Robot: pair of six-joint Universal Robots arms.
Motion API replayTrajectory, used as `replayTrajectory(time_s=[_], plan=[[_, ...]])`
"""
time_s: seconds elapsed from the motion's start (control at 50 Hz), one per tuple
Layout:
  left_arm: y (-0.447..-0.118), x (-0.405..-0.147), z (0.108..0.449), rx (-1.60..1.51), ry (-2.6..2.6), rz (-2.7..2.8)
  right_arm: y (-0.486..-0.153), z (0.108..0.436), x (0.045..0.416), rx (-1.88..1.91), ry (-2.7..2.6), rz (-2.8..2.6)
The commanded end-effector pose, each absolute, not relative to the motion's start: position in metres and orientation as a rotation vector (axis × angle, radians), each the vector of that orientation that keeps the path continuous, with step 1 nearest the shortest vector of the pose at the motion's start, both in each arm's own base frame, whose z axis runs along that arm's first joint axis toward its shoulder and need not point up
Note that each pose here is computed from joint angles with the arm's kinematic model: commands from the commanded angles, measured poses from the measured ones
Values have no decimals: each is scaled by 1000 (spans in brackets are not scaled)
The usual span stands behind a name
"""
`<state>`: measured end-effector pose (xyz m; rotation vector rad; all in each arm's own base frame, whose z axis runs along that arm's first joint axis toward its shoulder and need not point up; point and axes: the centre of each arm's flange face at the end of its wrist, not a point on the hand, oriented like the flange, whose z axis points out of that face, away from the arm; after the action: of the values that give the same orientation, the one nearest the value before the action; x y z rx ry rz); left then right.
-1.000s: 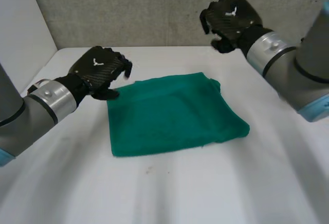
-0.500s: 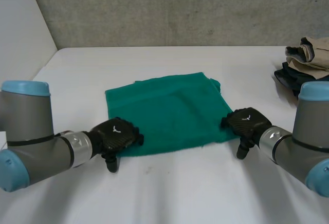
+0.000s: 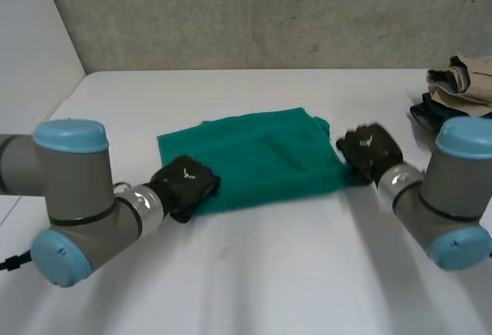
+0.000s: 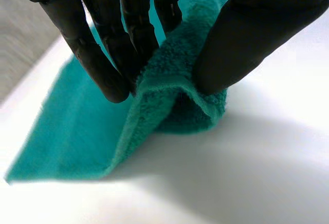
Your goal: Fold the laundry.
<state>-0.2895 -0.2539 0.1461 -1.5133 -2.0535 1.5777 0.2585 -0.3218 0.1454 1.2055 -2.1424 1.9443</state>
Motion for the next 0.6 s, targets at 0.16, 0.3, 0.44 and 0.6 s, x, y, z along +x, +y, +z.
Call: replayTrajectory(time_s=[0.16, 0.3, 0.44, 0.6], plan=[[-179, -322, 245, -1018, -1819, 1789, -352, 250, 349, 1255, -1636, 2602], [-167, -342, 225, -966, -1850, 1721, -346, 216, 386, 1338, -1782, 2727], [-204, -318, 224, -815, -1979, 1822, -359, 192, 385, 1205, -1899, 2645], [-257, -262, 257, -614, -2023, 2003, -365, 265, 348, 1000, -1933, 2640]])
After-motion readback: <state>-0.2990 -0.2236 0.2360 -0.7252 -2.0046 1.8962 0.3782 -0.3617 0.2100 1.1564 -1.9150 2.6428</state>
